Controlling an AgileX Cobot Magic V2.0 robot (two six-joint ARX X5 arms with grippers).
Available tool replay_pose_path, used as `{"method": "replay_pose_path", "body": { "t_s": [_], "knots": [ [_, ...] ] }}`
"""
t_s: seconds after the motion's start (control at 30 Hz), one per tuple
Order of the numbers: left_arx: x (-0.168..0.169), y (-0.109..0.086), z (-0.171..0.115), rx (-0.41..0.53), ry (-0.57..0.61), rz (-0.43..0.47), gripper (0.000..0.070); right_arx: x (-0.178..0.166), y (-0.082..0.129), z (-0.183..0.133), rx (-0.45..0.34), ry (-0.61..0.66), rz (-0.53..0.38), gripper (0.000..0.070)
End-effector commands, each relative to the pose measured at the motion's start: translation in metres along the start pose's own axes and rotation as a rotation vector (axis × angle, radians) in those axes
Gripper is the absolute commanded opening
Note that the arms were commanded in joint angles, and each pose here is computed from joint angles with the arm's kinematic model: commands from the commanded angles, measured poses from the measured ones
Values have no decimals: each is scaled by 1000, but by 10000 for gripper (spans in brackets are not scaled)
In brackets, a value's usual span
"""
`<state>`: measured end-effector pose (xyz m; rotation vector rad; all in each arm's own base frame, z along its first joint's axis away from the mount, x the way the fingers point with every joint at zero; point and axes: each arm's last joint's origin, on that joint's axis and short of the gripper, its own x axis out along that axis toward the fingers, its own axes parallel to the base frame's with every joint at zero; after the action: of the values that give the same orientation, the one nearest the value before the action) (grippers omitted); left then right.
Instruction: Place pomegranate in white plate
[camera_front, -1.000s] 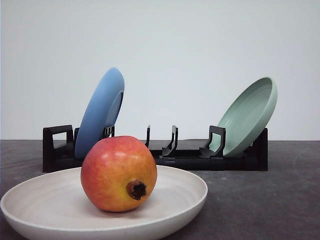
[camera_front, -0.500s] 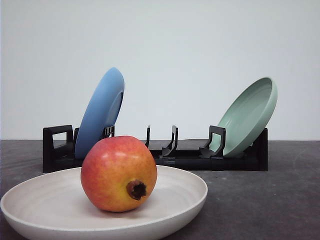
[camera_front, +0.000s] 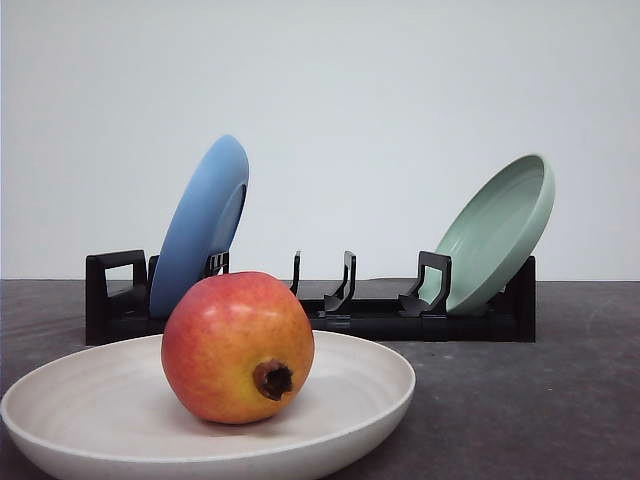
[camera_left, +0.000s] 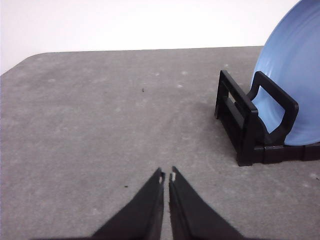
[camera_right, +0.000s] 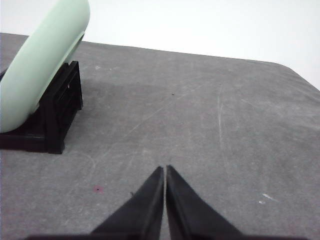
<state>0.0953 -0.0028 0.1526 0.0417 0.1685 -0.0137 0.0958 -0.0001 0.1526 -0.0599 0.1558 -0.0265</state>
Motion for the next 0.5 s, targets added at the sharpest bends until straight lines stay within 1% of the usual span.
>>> {"method": "replay_pose_path", "body": {
  "t_s": [0.0,0.47],
  "knots": [
    [1,0,-3,-3,10,-1,0,0,0,-1,-8,-5,-5,0],
    [1,0,-3,-3,10,-1,0,0,0,-1,-8,-5,-5,1]
  ]
}}
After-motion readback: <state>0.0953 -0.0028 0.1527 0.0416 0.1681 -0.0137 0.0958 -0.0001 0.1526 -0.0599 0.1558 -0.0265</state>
